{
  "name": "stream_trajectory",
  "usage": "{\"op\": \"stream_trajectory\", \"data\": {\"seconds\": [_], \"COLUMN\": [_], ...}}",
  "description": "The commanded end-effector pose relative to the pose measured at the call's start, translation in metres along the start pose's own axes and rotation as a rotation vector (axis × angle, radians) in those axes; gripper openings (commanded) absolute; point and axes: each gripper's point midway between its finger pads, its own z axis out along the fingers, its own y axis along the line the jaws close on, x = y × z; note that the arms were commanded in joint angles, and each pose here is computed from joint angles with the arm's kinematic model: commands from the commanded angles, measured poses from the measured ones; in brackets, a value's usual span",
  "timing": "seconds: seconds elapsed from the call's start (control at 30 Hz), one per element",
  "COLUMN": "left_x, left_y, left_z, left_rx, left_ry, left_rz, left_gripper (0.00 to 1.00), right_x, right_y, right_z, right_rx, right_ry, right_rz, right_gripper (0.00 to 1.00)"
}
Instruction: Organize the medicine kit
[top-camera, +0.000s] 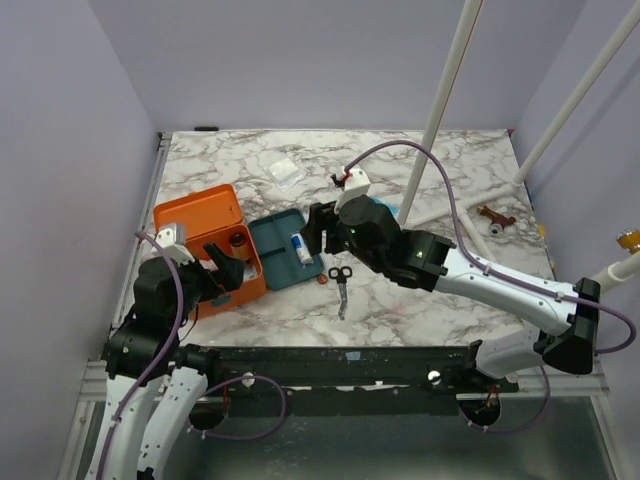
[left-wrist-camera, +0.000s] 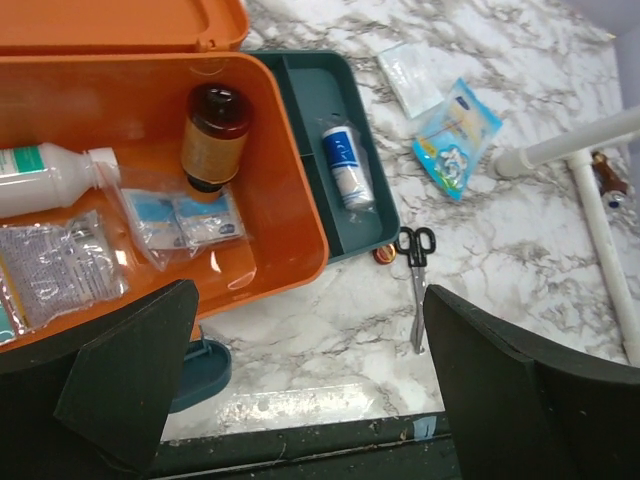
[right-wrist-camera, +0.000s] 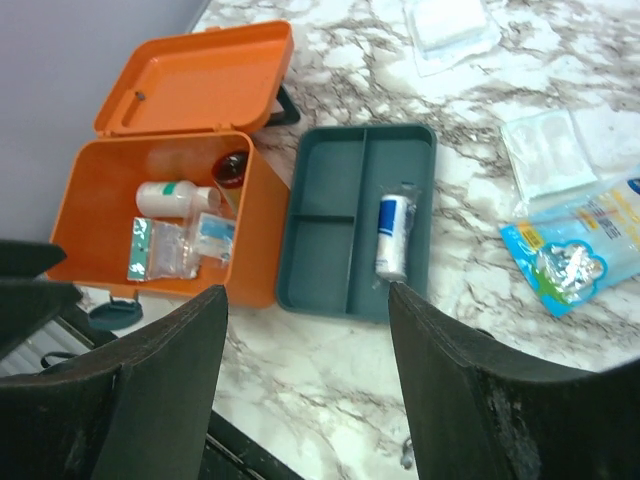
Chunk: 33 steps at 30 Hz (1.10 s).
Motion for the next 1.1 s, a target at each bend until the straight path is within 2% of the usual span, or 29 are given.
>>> {"op": "stream_trajectory", "data": {"seconds": [0.0, 0.37, 0.53, 0.8, 1.07], "left_x": [-0.004, -0.005, -0.006, 0.005, 0.014], "left_y": [0.020, 0.043, 0.046, 0.065, 0.085], "left_z": [0.015, 0.061, 0.081, 0.107, 0.128], "left_rx": [-0.146, -0.298, -0.298, -0.375, -0.447], "left_ry": [0.021, 0.104, 0.114, 0.149, 0.133], "left_rz": [-0.026, 0.055, 0.097, 0.097, 0.050], "left_gripper": [0.99, 0.96, 0.90, 0.88, 0.84], "right_x": [0.002, 0.005, 0.012, 0.020, 0.032], "right_y": [-0.016, -0.018, -0.019, -0.021, -0.025], "right_z": [-0.019, -0.038, -0.039, -0.037, -0.037], "right_rx": [0.023, -0.034, -0.040, -0.048, -0.048], "right_ry": [-0.019, -0.018, -0.005, 0.008, 0.027], "right_rz": [0.008, 0.016, 0.006, -0.015, -0.022], "right_gripper": [0.68, 0.69, 0.69, 0.70, 0.70]}}
